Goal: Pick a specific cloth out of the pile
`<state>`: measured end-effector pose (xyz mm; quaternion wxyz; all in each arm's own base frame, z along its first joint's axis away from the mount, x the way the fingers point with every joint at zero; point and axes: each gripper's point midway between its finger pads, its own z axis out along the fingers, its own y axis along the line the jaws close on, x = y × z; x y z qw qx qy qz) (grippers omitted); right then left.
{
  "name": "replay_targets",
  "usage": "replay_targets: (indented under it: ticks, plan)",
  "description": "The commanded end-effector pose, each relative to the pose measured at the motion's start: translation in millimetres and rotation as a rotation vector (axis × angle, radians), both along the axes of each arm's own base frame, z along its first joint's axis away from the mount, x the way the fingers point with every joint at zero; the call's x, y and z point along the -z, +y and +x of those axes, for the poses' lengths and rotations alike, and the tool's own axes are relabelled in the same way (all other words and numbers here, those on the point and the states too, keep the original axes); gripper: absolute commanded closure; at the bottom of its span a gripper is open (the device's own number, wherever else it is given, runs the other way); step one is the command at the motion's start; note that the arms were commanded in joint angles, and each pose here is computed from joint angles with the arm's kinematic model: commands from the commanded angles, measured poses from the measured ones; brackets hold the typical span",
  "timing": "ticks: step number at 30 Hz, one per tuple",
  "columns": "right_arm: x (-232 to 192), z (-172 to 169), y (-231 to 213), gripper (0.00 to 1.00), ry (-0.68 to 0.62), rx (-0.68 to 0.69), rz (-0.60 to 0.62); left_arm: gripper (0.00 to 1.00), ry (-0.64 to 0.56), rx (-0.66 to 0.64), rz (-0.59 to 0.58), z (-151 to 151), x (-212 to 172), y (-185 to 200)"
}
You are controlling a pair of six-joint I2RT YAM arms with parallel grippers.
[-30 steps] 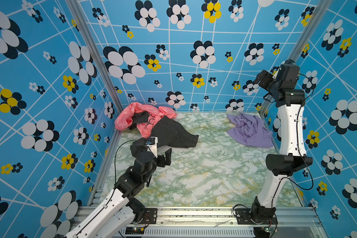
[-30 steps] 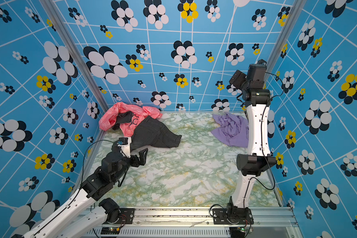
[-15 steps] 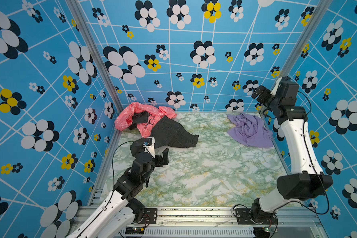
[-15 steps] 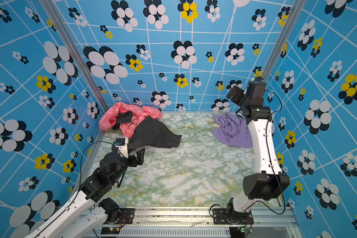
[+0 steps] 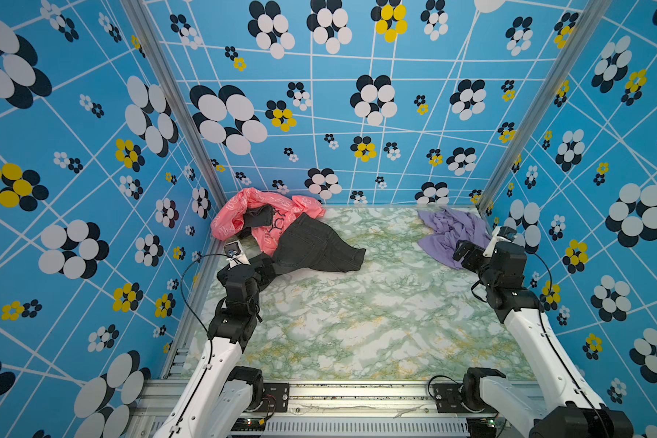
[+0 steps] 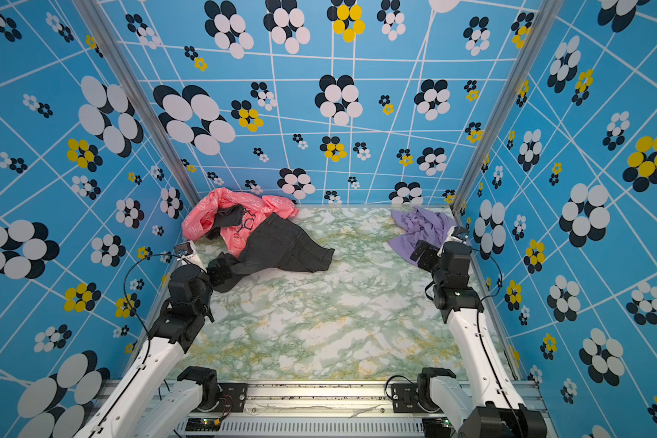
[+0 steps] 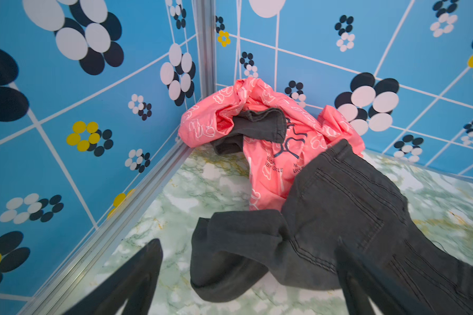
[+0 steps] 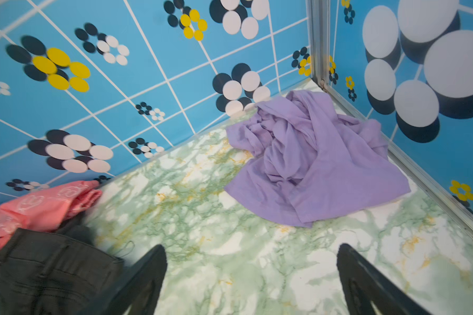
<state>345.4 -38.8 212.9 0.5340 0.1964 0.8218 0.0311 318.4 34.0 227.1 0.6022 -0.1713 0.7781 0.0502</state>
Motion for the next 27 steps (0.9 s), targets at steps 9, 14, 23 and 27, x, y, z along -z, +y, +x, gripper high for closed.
replay_targets:
  ticks: [9,14,23,27]
  plan:
    - [61.2,10.8,-15.8,0.01,-0.054,0.003,-0.229,0.01,-0.036,-0.051,0.028,32.5,73.3,22.5]
    - [77.3,21.0,-7.2,0.01,-0.107,-0.056,-0.252,0.01,-0.020,0.033,0.089,48.7,92.2,12.5]
    - [109.6,34.0,1.6,0.01,-0.194,-0.090,-0.234,0.01,-0.018,0.218,0.115,66.1,124.4,-17.7]
    - [117.6,44.5,5.1,0.01,-0.075,-0.115,-0.240,0.01,0.055,0.227,0.120,76.1,128.9,-20.8]
